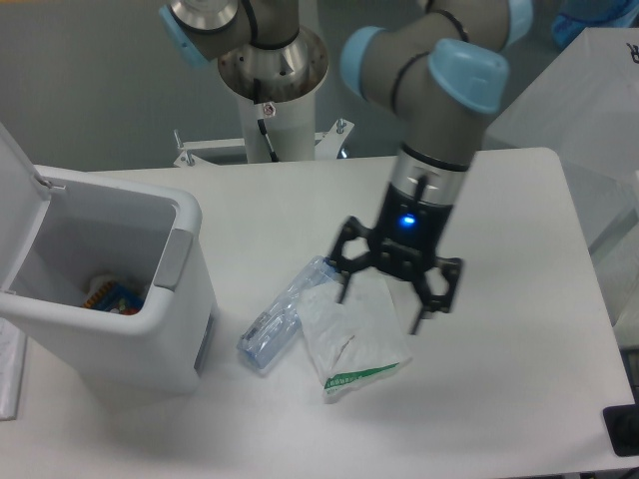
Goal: Open the trash can
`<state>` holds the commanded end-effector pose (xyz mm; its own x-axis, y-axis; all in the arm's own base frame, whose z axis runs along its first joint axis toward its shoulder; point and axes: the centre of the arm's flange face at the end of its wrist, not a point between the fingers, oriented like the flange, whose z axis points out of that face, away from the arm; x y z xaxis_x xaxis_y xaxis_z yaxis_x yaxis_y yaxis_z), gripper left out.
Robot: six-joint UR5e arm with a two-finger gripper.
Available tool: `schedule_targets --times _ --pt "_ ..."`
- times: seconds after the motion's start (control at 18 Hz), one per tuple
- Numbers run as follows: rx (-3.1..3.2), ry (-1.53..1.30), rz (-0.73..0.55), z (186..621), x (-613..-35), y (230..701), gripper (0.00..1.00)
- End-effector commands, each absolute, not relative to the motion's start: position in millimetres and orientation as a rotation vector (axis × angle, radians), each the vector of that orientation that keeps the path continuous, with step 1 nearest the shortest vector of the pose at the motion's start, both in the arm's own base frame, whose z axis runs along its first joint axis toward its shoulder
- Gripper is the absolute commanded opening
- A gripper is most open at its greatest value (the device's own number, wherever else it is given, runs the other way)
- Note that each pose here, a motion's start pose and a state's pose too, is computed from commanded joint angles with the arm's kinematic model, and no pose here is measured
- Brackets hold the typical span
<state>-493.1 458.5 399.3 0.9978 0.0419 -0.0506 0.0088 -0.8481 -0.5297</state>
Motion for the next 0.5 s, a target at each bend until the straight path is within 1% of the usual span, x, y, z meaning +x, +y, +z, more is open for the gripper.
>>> schedule_targets --times 0.11,0.22,0.33,0.5 --pt "-2.670 -0.041 0.163 392 -502 455 1.00" --pt "-2.725 0.044 0.231 397 -499 467 1.00" --pt "-2.766 0.099 0.255 396 -499 467 1.00" --pt "-2.848 0.224 0.242 389 -498 462 1.00"
